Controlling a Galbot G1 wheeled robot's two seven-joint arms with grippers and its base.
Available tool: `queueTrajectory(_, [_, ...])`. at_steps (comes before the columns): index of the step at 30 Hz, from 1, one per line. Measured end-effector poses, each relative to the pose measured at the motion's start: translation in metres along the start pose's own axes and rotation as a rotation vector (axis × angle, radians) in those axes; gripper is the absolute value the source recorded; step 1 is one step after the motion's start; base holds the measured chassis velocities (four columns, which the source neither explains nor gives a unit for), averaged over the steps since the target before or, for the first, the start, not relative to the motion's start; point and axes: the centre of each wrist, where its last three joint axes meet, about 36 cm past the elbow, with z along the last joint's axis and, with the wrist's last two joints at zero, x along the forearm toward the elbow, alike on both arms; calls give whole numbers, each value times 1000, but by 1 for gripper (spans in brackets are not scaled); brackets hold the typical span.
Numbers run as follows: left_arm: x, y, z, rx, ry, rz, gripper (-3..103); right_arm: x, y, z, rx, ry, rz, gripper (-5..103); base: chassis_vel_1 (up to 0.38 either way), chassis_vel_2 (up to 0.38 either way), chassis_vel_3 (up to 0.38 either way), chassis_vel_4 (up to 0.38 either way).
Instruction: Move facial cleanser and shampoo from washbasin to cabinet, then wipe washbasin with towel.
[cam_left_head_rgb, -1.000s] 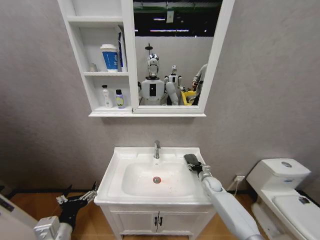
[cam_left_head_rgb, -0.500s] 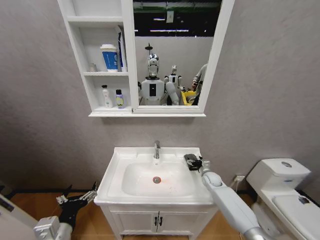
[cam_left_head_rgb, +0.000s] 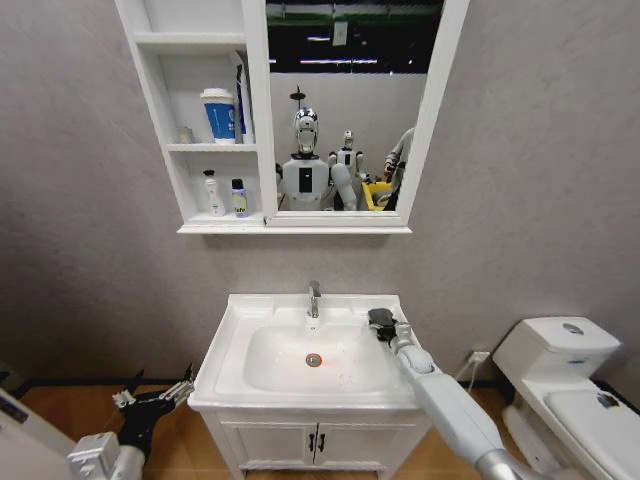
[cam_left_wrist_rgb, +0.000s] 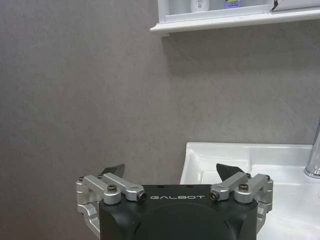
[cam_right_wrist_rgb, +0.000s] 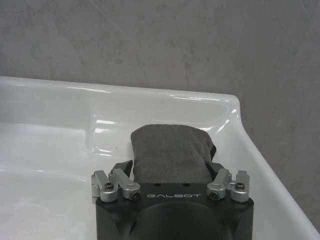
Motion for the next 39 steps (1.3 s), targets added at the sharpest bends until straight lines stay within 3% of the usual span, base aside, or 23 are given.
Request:
queueTrajectory(2, [0,0,0,0,0,0,100,1,-2,2,-3,5,3,67,0,0,0,0])
queueTrajectory(4, [0,0,0,0,0,0,100,1,-2,4,-5,8,5,67,0,0,0,0])
queueTrajectory(9, [0,0,0,0,0,0,100,4,-7,8,-20,14,10,44,0,0,0,0])
queueTrajectory(12, [0,0,0,0,0,0,100,6,-9,8,-22,14,11,38,0,0,0,0])
queueTrajectory(15, [0,0,0,0,0,0,100,10,-16,8,-31,11,18,22,0,0,0,0])
queueTrajectory(20, [0,0,0,0,0,0,100,20,-22,6,-37,1,17,9,0,0,0,0])
queueTrajectory(23, [0,0,0,0,0,0,100,43,-9,-17,-83,-29,-17,7,0,0,0,0])
queueTrajectory(26, [0,0,0,0,0,0,100,78,31,-49,-138,-50,-113,7,0,0,0,0])
queueTrajectory(27, [0,0,0,0,0,0,100,78,31,-49,-138,-50,-113,7,0,0,0,0])
queueTrajectory(29, [0,0,0,0,0,0,100,102,78,-57,-169,-31,-180,7,0,0,0,0])
queueTrajectory(30, [0,0,0,0,0,0,100,102,78,-57,-169,-31,-180,7,0,0,0,0])
queueTrajectory(31, [0,0,0,0,0,0,100,107,103,-48,-170,-1,-184,7,0,0,0,0])
queueTrajectory(35, [0,0,0,0,0,0,100,107,126,-26,-151,67,-167,7,0,0,0,0])
queueTrajectory(39, [0,0,0,0,0,0,100,92,124,9,-70,130,-91,7,0,0,0,0])
